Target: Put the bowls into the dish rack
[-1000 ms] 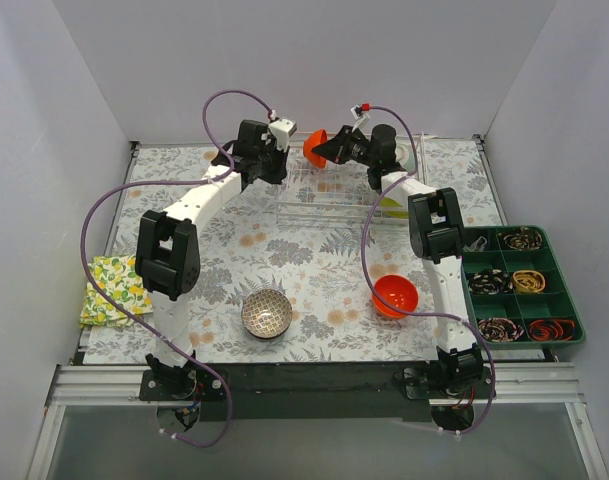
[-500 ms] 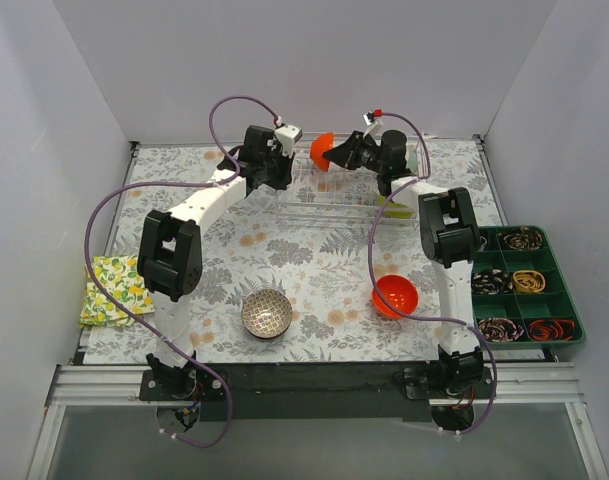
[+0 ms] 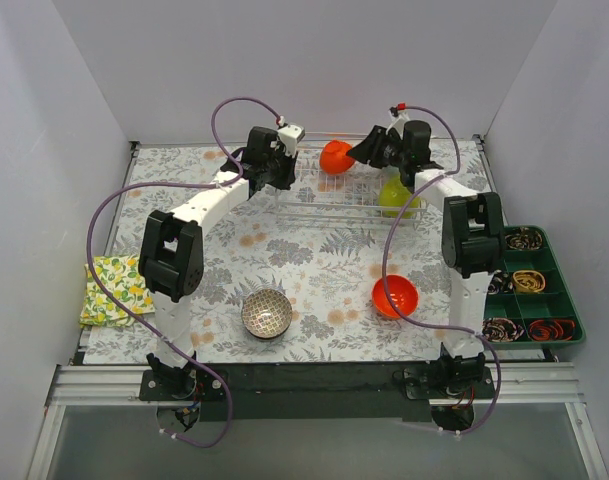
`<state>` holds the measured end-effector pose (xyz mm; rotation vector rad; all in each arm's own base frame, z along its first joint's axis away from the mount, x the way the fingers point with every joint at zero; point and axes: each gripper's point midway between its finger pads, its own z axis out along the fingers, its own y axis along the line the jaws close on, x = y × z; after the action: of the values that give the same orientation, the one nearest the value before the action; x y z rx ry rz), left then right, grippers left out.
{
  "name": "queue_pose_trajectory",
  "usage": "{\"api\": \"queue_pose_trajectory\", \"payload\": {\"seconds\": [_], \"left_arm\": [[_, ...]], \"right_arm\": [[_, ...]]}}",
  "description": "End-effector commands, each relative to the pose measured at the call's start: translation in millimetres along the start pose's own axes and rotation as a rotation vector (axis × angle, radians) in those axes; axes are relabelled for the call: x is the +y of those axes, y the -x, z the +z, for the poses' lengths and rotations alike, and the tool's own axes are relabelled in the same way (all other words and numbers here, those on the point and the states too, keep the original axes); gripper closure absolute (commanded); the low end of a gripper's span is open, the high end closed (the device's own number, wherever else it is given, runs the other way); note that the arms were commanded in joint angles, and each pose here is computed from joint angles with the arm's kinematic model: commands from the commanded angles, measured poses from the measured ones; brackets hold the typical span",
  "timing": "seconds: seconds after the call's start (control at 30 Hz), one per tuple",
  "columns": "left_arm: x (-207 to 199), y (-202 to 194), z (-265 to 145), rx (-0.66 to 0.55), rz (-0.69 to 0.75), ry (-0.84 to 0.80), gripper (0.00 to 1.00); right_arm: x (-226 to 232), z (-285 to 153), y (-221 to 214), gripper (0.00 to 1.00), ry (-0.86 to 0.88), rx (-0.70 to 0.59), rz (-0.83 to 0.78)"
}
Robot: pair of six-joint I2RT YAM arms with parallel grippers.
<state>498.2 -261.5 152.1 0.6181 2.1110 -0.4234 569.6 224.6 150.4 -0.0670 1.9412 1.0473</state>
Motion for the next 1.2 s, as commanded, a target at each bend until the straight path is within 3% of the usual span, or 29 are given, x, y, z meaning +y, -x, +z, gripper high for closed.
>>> {"api": "queue_pose_trajectory", "payload": {"seconds": [0.0,0.17,0.27,0.33,0.37,0.4,0.53,0.63,0.8,0.9,1.17], "left_arm": [[0,14,-7,-0.045,0.003,0.018,1.00],[1,37,-15,-0.098,0.017,0.025,1.00],[3,65,-26,-0.164,0.030,0.046,0.95],[10,82,-37,-0.205,0.042,0.093,0.88],[14,91,-43,-0.228,0.045,0.117,0.82],[17,96,-48,-0.241,0.052,0.138,0.70],[28,104,-70,-0.266,0.089,0.200,0.39],[37,99,-87,-0.270,0.118,0.259,0.29],[42,81,-117,-0.273,0.087,0.286,0.25],[34,78,-144,-0.293,0.095,0.272,0.25],[17,25,-195,-0.250,0.119,0.247,0.23]], "right_arm": [[53,-32,37,0.52,0.073,-0.034,-0.122],[75,-59,33,0.51,0.094,0.010,-0.198],[87,-84,18,0.50,0.111,0.077,-0.354],[94,-111,2,0.49,0.130,0.148,-0.550],[89,-122,-18,0.49,0.142,0.198,-0.608],[98,-141,-22,0.49,0.150,0.215,-0.677],[83,-220,-99,0.48,0.254,0.514,-1.019],[76,-272,-139,0.47,0.291,0.636,-1.188],[71,-326,-181,0.45,0.377,0.743,-1.486],[68,-346,-210,0.45,0.455,0.814,-1.582],[50,-371,-261,0.45,0.573,0.960,-1.626]]}}
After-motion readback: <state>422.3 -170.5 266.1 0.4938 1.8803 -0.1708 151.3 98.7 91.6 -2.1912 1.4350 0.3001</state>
